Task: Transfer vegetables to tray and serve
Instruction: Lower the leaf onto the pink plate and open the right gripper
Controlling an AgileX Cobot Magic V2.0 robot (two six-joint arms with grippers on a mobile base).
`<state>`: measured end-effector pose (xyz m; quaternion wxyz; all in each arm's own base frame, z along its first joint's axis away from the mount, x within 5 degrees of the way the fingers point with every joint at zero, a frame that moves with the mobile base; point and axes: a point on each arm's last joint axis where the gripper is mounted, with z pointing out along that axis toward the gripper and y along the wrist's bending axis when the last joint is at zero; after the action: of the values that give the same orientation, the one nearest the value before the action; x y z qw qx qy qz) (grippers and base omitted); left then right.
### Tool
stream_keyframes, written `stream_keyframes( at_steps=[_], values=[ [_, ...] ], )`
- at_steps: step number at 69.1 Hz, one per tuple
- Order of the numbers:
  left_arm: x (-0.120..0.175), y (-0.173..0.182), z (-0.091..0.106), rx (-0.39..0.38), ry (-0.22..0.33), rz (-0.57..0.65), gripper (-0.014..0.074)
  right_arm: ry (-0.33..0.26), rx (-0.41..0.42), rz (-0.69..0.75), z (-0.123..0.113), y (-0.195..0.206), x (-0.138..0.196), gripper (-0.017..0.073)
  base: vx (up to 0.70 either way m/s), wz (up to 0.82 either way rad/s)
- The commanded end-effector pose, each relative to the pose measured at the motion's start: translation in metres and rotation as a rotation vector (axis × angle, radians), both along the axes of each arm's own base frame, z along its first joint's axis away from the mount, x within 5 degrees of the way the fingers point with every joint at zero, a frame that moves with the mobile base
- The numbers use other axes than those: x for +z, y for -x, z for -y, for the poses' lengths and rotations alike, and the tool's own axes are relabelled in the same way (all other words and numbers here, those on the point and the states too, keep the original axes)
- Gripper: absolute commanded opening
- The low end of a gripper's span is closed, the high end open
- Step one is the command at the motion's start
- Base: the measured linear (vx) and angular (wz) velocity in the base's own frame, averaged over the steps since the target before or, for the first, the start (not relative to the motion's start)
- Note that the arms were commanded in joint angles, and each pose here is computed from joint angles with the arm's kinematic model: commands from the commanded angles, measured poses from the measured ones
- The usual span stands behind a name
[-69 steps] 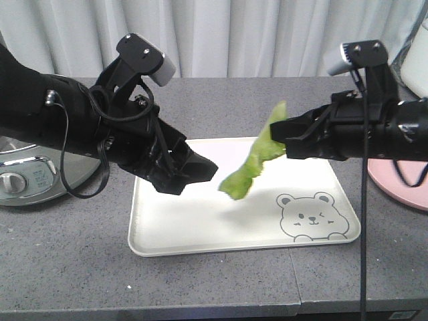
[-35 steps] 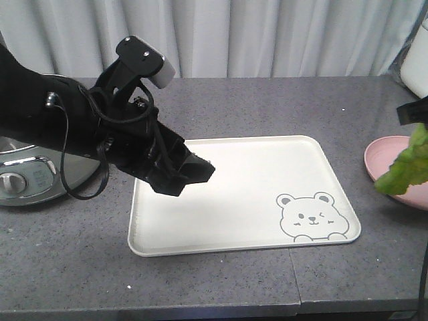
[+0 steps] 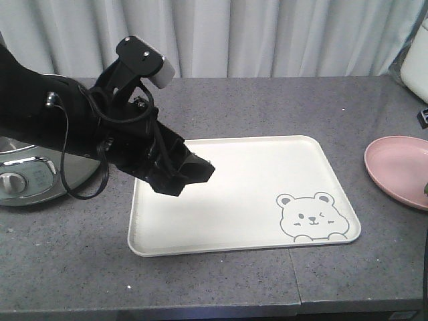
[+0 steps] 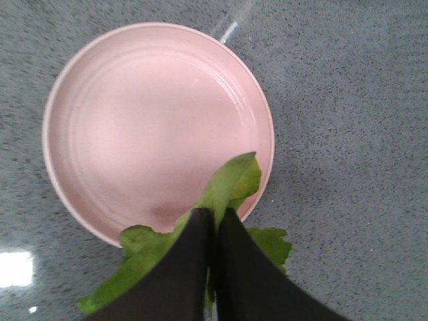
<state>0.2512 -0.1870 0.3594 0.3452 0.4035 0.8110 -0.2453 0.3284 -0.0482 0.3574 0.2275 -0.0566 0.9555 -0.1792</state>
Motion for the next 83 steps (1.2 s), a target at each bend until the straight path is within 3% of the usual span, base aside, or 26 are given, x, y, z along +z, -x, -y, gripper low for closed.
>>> stream_keyframes(
  at_steps=[1, 25, 38, 55, 83],
  values=[
    [0.024, 0.006, -0.001, 0.023, 0.085, 0.057, 0.0499, 0.074, 0.026, 0.050, 0.006, -0.006, 0.011, -0.0003, 0.00, 0.00],
    [0.024, 0.006, -0.001, 0.023, 0.085, 0.057, 0.0499, 0.100, 0.086, 0.034, 0.008, -0.052, -0.037, 0.0019, 0.00, 0.00],
    [0.024, 0.006, -0.001, 0.023, 0.085, 0.057, 0.0499, 0.071, 0.094, 0.035, 0.007, -0.061, -0.049, 0.0146, 0.00, 0.00],
    [0.024, 0.005, -0.001, 0.027, 0.087, 0.062, 0.0499, 0.052, 0.091, 0.063, 0.005, -0.062, -0.048, 0.0370, 0.00, 0.00],
    [0.024, 0.005, -0.001, 0.030, 0.088, 0.065, 0.0499, 0.016, -0.006, 0.176, 0.004, -0.028, 0.002, 0.0381, 0.00, 0.00]
  ],
)
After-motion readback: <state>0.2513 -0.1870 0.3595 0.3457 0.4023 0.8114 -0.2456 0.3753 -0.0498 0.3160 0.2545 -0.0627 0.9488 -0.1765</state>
